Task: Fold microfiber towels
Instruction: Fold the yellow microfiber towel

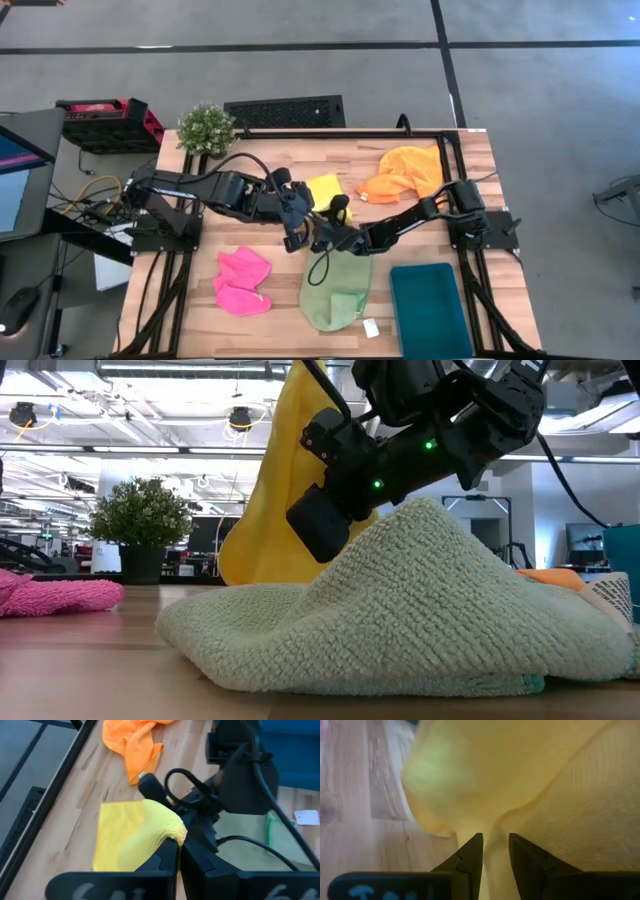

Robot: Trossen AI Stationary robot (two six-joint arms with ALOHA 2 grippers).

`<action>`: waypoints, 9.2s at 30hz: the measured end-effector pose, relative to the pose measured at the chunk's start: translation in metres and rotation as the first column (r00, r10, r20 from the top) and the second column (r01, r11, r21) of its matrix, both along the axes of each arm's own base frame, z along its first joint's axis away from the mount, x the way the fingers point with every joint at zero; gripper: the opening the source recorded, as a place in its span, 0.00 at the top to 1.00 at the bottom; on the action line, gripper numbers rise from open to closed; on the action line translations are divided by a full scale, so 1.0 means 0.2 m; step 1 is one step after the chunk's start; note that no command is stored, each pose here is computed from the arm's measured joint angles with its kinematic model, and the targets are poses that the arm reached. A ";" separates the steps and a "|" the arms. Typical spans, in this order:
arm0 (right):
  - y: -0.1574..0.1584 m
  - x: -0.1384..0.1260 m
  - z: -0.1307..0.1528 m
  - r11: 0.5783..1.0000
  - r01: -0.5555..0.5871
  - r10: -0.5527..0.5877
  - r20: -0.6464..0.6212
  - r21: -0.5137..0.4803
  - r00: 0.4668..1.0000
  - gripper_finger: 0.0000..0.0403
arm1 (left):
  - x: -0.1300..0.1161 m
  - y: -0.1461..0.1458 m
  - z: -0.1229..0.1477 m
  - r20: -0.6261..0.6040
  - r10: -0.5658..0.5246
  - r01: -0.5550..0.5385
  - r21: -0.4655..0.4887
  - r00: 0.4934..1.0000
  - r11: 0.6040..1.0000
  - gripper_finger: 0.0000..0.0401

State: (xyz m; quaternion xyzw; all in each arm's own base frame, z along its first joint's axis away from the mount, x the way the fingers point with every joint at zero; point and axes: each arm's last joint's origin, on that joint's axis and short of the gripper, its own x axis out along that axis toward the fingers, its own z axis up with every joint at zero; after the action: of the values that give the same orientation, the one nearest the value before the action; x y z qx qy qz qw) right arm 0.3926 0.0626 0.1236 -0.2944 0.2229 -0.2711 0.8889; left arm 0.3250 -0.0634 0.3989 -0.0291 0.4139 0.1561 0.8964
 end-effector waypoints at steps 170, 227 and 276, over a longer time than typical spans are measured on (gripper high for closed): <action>0.13 -0.90 0.34 0.775 -0.006 0.231 -0.274 0.632 0.934 1.00 | 0.11 -0.62 -0.89 -0.494 0.400 -0.372 0.159 0.772 0.914 1.00; -0.64 -0.46 0.09 0.932 0.222 -0.139 -0.283 0.287 0.949 0.90 | 0.18 0.27 -1.09 -0.415 0.759 -0.565 0.508 0.502 0.650 0.97; -0.19 -0.69 0.67 0.719 -0.166 0.361 -0.159 0.675 0.919 0.45 | 0.14 -0.05 -1.22 -0.592 0.439 -0.401 0.203 0.676 0.893 0.71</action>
State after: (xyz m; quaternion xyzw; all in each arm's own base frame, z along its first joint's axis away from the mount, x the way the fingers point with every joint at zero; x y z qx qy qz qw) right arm 0.2551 0.0241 0.2566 -0.0319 0.3811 -0.0018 0.9240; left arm 0.3521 -0.0731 0.1550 -0.0447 0.6640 0.3698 0.6483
